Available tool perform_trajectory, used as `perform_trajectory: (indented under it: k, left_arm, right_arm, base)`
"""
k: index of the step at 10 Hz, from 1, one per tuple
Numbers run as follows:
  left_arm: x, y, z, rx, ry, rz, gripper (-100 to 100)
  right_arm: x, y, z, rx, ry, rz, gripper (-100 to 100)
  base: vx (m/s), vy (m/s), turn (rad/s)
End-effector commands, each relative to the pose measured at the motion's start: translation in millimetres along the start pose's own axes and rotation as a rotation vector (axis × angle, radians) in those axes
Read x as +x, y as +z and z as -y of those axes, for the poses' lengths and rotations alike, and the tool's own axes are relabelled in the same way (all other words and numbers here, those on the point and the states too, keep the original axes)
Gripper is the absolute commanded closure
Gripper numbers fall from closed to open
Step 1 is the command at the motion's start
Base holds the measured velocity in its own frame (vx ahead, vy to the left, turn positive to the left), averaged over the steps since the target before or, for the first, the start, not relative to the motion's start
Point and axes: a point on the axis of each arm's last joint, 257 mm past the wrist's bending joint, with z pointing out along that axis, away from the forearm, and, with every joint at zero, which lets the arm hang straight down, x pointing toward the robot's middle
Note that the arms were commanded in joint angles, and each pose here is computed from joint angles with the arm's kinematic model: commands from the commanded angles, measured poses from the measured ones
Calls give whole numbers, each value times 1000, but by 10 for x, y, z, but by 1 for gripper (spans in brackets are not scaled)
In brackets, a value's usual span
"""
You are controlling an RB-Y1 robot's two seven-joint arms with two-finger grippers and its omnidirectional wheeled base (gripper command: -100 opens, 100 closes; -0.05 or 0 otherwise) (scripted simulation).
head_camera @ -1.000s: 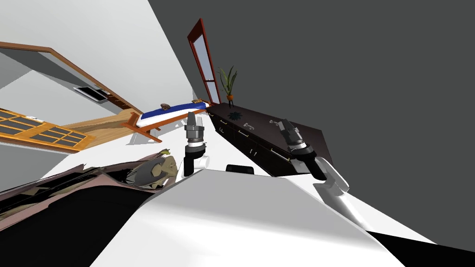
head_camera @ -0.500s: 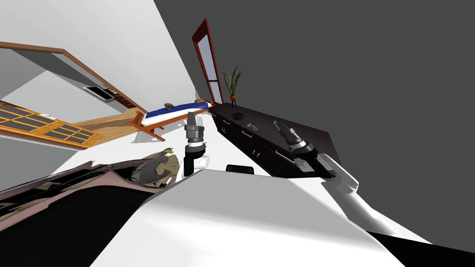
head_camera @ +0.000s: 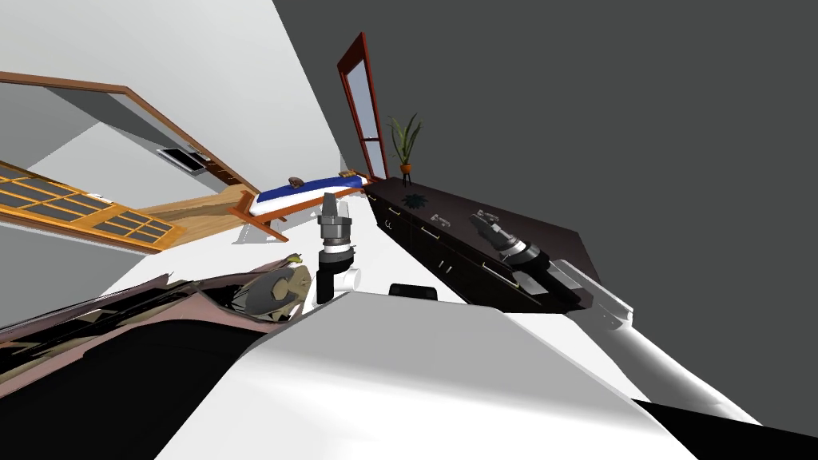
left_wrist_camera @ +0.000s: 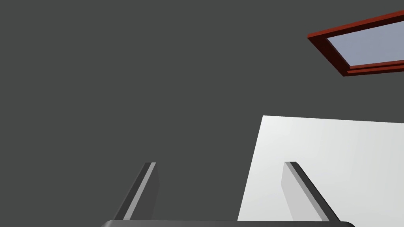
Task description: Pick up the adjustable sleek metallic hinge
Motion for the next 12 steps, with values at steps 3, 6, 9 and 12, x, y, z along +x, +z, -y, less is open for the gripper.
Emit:
perform_trajectory:
  k: [3,6,9,12]
  left_arm:
    - [0,0,0,0,0,0,0]
    - [0,0,0,0,0,0,0]
    - [0,0,0,0,0,0,0]
    - [0,0,0,0,0,0,0]
  right_arm:
    - [134,-28,73,5,-46,-98,-100]
    - [352,-128,235,24,-94,-222,-100]
    - [467,-219,340,37,-133,-313,-100]
    - [572,-341,461,53,-178,-417,-100]
  base:
    - [48,69,38]
    - [53,58,71]
    - [65,61,39]
    - [91,67,55]
